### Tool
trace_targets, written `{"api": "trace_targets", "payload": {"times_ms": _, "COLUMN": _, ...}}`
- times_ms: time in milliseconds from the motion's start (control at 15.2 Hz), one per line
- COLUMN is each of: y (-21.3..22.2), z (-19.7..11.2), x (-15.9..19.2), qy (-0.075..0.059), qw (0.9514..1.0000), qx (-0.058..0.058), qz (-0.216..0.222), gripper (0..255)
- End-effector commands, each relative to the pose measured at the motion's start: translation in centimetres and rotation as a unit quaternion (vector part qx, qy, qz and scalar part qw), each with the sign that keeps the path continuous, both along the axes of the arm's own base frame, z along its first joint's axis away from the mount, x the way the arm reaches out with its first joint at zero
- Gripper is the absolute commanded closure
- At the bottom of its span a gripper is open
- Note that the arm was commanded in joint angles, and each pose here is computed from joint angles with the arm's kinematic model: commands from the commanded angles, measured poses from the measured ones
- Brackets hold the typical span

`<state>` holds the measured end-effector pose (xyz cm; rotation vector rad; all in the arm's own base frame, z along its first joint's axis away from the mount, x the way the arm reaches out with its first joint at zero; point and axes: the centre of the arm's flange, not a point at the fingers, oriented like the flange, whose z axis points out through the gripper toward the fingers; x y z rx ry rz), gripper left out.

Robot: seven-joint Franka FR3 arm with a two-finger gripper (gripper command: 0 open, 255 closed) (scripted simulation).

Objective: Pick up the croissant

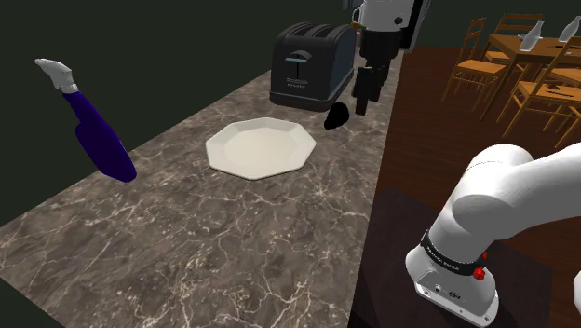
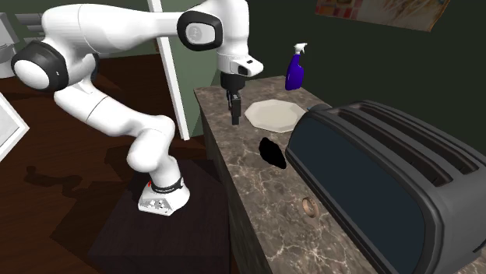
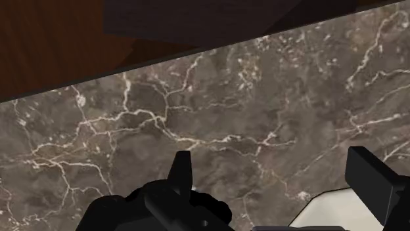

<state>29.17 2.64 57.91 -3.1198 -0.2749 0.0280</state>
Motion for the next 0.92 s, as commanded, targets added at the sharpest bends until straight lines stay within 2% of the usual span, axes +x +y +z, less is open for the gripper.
{"api": "trace_targets", "payload": {"times_ms": 0, "y": 0.0, "z": 0.0, "x": 0.0, "qy": 0.000, "qw": 1.0000, "qx": 0.000, "qz": 0.000, "gripper": 0}}
{"api": "trace_targets", "payload": {"times_ms": 66, "y": 0.0, "z": -0.4, "x": 1.1, "qy": -0.004, "qw": 0.9988, "qx": -0.001, "qz": -0.048, "gripper": 0}}
{"api": "trace_targets", "payload": {"times_ms": 132, "y": -0.2, "z": -0.8, "x": 2.2, "qy": -0.008, "qw": 0.9953, "qx": -0.002, "qz": -0.096, "gripper": 0}}
{"api": "trace_targets", "payload": {"times_ms": 198, "y": -0.4, "z": -1.2, "x": 3.3, "qy": -0.013, "qw": 0.9895, "qx": -0.003, "qz": -0.144, "gripper": 0}}
{"api": "trace_targets", "payload": {"times_ms": 264, "y": -0.8, "z": -1.6, "x": 4.4, "qy": -0.017, "qw": 0.9813, "qx": -0.003, "qz": -0.192, "gripper": 0}}
{"api": "trace_targets", "payload": {"times_ms": 330, "y": -1.2, "z": -2.0, "x": 5.4, "qy": -0.021, "qw": 0.9708, "qx": -0.004, "qz": -0.239, "gripper": 0}}
{"api": "trace_targets", "payload": {"times_ms": 396, "y": -1.8, "z": -2.3, "x": 6.4, "qy": -0.025, "qw": 0.9581, "qx": -0.005, "qz": -0.285, "gripper": 0}}
{"api": "trace_targets", "payload": {"times_ms": 462, "y": -2.4, "z": -2.7, "x": 7.3, "qy": -0.029, "qw": 0.9431, "qx": -0.006, "qz": -0.331, "gripper": 0}}
{"api": "trace_targets", "payload": {"times_ms": 528, "y": -3.2, "z": -3.1, "x": 8.2, "qy": -0.033, "qw": 0.9259, "qx": -0.007, "qz": -0.376, "gripper": 0}}
{"api": "trace_targets", "payload": {"times_ms": 594, "y": -4.0, "z": -3.4, "x": 8.9, "qy": -0.037, "qw": 0.9065, "qx": -0.007, "qz": -0.421, "gripper": 0}}
{"api": "trace_targets", "payload": {"times_ms": 660, "y": -4.9, "z": -3.7, "x": 9.7, "qy": -0.040, "qw": 0.8850, "qx": -0.008, "qz": -0.464, "gripper": 0}}
{"api": "trace_targets", "payload": {"times_ms": 726, "y": -5.8, "z": -4.1, "x": 10.3, "qy": -0.044, "qw": 0.8614, "qx": -0.009, "qz": -0.506, "gripper": 0}}
{"api": "trace_targets", "payload": {"times_ms": 792, "y": -6.6, "z": -4.3, "x": 10.7, "qy": -0.047, "qw": 0.8424, "qx": -0.009, "qz": -0.537, "gripper": 0}}
{"api": "trace_targets", "payload": {"times_ms": 858, "y": -6.6, "z": -4.8, "x": 10.7, "qy": -0.047, "qw": 0.8424, "qx": -0.009, "qz": -0.537, "gripper": 0}}
